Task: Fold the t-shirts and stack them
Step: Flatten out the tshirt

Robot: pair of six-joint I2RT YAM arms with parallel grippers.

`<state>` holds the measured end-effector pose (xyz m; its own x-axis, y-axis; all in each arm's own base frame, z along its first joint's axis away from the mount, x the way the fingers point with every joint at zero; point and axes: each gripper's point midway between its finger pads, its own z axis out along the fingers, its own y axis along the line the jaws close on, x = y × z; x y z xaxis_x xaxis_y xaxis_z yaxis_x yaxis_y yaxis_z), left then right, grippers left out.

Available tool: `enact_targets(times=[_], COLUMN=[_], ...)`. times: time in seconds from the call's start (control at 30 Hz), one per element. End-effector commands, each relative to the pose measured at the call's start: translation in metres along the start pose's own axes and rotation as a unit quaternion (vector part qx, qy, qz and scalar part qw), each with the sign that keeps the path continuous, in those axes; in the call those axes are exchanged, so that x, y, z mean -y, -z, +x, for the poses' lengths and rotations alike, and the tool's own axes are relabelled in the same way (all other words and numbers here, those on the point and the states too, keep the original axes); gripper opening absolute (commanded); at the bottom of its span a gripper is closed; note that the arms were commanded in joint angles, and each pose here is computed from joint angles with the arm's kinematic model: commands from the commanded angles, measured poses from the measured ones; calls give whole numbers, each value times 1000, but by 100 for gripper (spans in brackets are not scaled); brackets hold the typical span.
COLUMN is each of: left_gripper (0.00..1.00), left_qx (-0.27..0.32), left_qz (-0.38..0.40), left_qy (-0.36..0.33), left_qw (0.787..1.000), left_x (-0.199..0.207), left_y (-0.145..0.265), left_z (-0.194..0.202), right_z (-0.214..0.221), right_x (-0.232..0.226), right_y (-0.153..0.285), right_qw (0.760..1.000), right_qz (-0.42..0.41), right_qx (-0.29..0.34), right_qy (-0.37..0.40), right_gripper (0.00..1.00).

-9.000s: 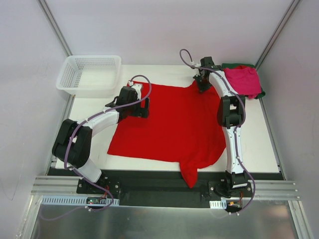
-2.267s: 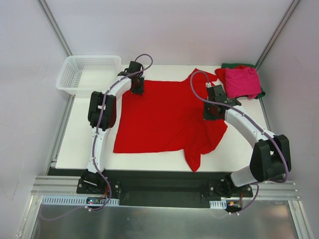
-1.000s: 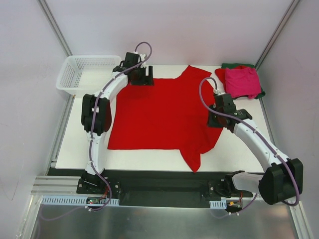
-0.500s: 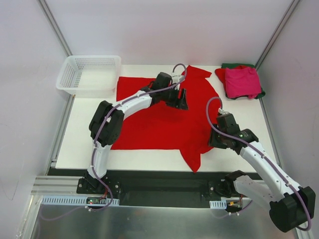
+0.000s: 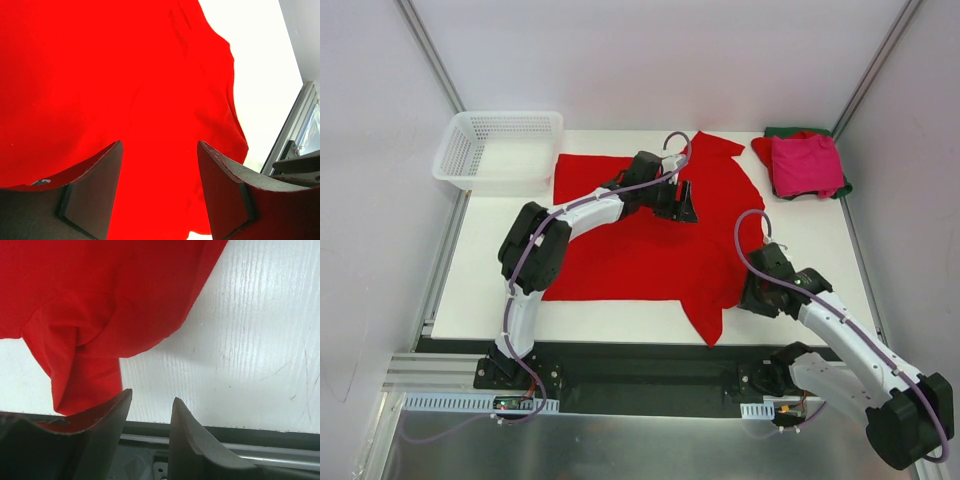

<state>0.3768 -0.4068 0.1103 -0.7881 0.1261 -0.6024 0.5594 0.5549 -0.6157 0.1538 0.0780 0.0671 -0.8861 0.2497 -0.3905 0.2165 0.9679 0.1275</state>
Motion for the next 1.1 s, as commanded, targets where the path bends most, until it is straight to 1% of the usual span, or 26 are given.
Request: enact_targets(times=[0.0, 0.13, 0.27, 0.47, 0.6, 0.67, 0.83, 0.93, 1.07], left_gripper=[61, 60, 60, 59, 58, 57, 53, 52, 51], left_qx=[11, 8, 6, 4, 5, 5, 4, 4, 2], left_qz=[23, 24, 22, 22, 20, 19, 33, 41, 31], left_qy=[-11, -13, -13, -12, -11, -9, 1, 1, 0], left_qw=[1000, 1000, 1000, 1000, 1000, 1000, 999, 999, 1000], left_x=[6, 4, 0, -3, -5, -6, -5, -2, -12], left_y=[-4, -6, -7, -8, -8, -9, -16, -23, -36], left_z=[-6, -4, -3, -2, -2, -2, -2, -5, -4], right_z=[2, 4, 14, 23, 32, 29, 16, 9, 5], right_x=[9, 4, -7, -30, -22, -17, 0, 0, -2], right_y=[-7, -17, -25, -19, -13, -12, -6, 0, 6], right_qw=[999, 999, 999, 998, 998, 999, 998, 998, 998], right_qz=[35, 35, 23, -29, -18, -9, 46, 48, 45], right_qx=[4, -6, -23, -6, -15, -4, 24, 39, 45], right_qy=[-28, -30, -4, 49, 55, 51, 30, 19, 17], right_gripper=[42, 41, 40, 41, 41, 41, 41, 42, 42])
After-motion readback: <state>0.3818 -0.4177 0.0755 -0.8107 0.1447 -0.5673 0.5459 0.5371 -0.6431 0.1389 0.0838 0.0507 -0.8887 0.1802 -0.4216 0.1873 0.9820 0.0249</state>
